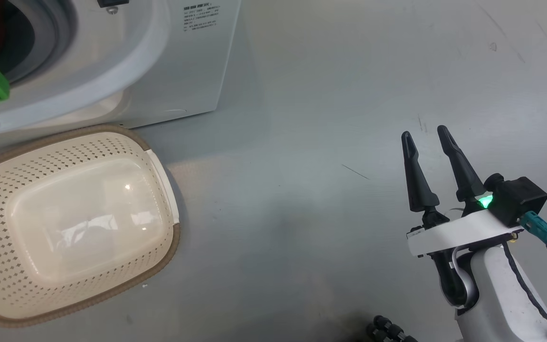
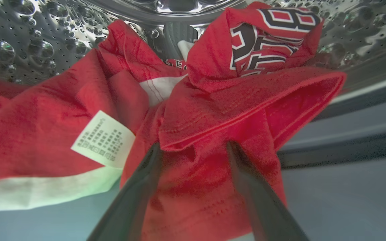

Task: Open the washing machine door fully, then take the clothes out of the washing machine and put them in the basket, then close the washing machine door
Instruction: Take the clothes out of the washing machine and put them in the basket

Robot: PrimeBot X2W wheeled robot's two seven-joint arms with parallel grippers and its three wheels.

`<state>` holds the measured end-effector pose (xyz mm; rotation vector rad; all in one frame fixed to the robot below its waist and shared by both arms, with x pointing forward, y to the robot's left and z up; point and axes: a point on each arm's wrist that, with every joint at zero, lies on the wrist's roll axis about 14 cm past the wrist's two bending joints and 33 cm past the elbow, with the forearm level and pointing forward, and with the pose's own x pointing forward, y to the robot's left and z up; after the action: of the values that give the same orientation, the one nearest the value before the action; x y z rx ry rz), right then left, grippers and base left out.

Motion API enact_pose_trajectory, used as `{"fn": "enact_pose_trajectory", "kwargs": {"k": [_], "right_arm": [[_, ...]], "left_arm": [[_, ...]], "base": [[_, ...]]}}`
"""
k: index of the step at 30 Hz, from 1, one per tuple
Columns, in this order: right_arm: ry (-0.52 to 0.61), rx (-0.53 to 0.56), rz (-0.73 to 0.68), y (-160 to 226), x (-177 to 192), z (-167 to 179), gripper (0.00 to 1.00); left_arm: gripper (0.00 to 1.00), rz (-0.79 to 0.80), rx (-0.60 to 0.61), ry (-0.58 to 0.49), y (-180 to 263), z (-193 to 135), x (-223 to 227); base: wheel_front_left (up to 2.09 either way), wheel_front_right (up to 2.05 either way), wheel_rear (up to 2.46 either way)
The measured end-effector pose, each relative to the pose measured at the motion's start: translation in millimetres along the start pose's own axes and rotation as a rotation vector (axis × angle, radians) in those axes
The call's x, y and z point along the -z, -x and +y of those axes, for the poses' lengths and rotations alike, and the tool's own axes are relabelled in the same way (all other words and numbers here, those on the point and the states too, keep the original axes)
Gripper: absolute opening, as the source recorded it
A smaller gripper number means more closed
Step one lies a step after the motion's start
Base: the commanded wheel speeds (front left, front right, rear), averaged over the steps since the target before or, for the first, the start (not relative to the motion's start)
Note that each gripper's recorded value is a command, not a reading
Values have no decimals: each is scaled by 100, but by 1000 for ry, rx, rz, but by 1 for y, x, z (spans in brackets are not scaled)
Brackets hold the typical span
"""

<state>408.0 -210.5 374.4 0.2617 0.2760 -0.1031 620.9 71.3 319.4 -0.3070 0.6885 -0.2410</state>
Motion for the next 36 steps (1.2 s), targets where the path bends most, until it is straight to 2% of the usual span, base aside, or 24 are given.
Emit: {"fn": "enact_pose_trajectory", "kwargs": {"k": [11, 12, 13, 27, 36], "right_arm": [[10, 10, 2, 0, 1, -3, 100], [11, 12, 2, 0, 1, -4, 100], [11, 12, 2, 0, 1, -4, 100], [25, -5, -13, 1, -6, 0, 100], [28, -26, -38, 3, -15, 6, 100]], "left_arm": [[100, 19, -7, -5, -10, -1, -3], [40, 23, -3, -14, -11, -3, -3], [0, 23, -3, -14, -11, -3, -3], [0, 7, 28, -43, -3, -16, -2], [0, -90, 65, -34, 15, -23, -16]], "base": [[0, 0, 0], [0, 0, 0], [0, 0, 0], [0, 0, 0], [0, 0, 0]]}}
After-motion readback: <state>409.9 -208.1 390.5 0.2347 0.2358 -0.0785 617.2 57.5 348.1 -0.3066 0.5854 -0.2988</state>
